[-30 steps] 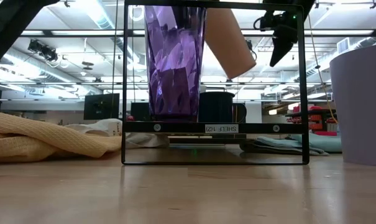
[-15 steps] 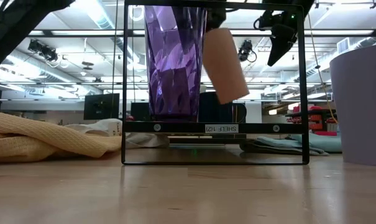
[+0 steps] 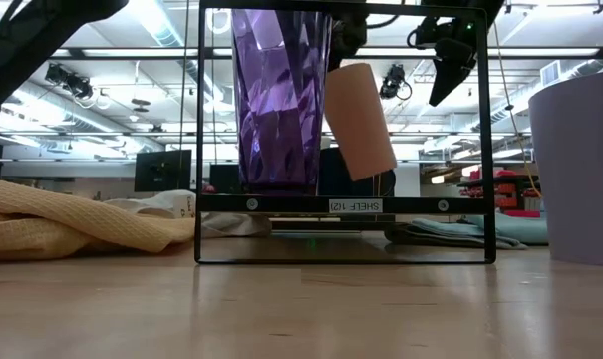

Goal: Stack small to large cups/mugs on shelf
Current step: Put the orange cup on the shelf

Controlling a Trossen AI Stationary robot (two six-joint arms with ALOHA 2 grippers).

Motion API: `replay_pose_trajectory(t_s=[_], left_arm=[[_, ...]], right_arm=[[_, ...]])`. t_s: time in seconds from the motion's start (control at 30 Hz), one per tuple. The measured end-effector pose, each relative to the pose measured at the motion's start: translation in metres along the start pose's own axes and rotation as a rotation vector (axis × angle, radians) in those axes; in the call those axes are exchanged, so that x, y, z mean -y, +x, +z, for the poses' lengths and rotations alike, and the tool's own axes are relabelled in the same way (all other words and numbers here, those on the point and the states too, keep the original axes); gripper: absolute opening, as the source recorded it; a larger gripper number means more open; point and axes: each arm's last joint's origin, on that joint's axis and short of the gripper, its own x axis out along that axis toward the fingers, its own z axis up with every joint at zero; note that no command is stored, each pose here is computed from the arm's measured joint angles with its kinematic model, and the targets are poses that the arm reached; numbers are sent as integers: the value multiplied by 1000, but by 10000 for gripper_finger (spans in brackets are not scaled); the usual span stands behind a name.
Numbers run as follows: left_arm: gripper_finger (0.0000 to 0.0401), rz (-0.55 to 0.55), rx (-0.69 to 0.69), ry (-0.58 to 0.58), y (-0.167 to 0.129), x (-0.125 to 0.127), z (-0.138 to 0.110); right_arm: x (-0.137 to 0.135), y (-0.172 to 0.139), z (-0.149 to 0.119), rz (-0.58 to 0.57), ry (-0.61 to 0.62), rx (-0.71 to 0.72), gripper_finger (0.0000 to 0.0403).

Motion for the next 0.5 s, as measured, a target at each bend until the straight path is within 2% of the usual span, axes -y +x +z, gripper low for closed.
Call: replay_pose_trajectory(t_s=[0.5], left_arm=[[9,27,-24,29,7,-3,0]], right_arm=[[0,0,1,-2,0,5,132]])
